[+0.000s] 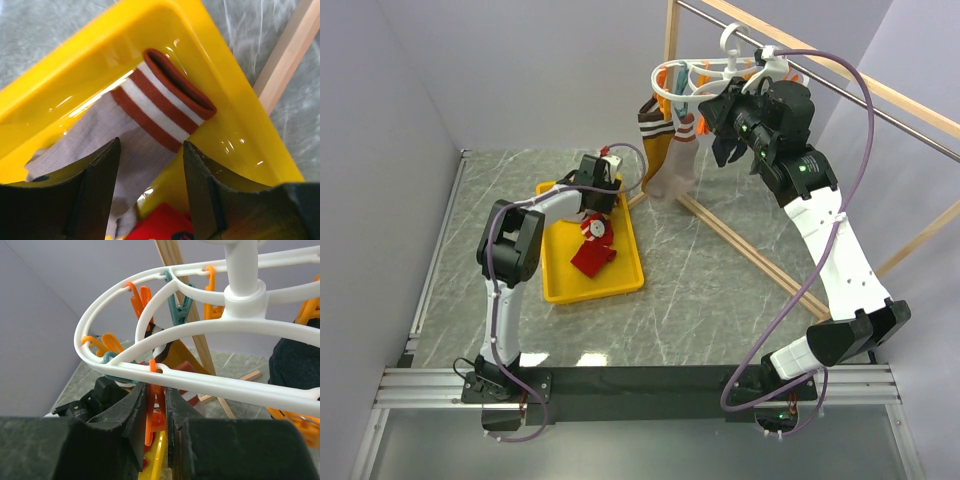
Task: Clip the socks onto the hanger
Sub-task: Pick up the sock from the bin.
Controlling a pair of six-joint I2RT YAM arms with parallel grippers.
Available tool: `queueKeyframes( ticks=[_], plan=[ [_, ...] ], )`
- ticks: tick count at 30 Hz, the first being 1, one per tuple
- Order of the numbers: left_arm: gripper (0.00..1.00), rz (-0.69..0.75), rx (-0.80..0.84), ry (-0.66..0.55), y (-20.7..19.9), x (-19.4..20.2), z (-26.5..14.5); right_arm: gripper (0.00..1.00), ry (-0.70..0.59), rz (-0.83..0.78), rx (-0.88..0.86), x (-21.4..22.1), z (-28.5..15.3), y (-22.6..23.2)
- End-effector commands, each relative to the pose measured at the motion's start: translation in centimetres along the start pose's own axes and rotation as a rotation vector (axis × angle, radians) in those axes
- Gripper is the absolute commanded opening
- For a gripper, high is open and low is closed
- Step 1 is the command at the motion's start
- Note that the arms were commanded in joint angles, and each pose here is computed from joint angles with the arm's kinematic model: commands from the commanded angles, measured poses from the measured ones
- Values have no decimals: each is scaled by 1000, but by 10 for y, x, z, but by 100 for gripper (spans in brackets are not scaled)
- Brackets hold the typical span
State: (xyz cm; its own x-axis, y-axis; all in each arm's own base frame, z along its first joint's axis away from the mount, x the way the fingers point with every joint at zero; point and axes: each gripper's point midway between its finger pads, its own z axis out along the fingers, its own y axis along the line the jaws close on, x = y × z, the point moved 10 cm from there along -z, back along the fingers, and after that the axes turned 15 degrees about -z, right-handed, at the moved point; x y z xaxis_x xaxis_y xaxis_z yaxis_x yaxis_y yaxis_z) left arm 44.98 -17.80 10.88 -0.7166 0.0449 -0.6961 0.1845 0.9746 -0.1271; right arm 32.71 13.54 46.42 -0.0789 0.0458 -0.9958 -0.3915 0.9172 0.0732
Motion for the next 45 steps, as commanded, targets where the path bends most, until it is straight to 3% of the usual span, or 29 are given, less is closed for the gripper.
queueKeyframes(
  ticks=[1,6,12,15,18,21,23,34,45],
  plan=[
    [59,107,0,-47,-8,-11,4,0,-85,-24,22,-24,-5,-4],
    [57,104,-52,-25,-6,-9,11,0,-77,-27,24,-22,-5,-5],
    [44,106,-99,36,-2,4,14,0,-81,-30,33,-23,-5,-7],
    [43,113,-117,53,2,8,12,0,-79,-30,33,-23,-5,-8],
    [31,101,-114,80,4,14,9,0,-81,-30,35,-23,-5,-8],
    [7,50,-96,89,8,16,1,0,-90,-29,37,-25,-7,-8],
    [2,6,-74,69,12,14,-6,0,-91,-27,35,-25,-8,-7],
    [1,-240,164,-221,8,-31,-117,0,-94,-13,44,-21,-12,-8],
    [1,-232,407,-394,-15,-56,-234,0,-109,26,51,-24,-13,-6]
  ],
)
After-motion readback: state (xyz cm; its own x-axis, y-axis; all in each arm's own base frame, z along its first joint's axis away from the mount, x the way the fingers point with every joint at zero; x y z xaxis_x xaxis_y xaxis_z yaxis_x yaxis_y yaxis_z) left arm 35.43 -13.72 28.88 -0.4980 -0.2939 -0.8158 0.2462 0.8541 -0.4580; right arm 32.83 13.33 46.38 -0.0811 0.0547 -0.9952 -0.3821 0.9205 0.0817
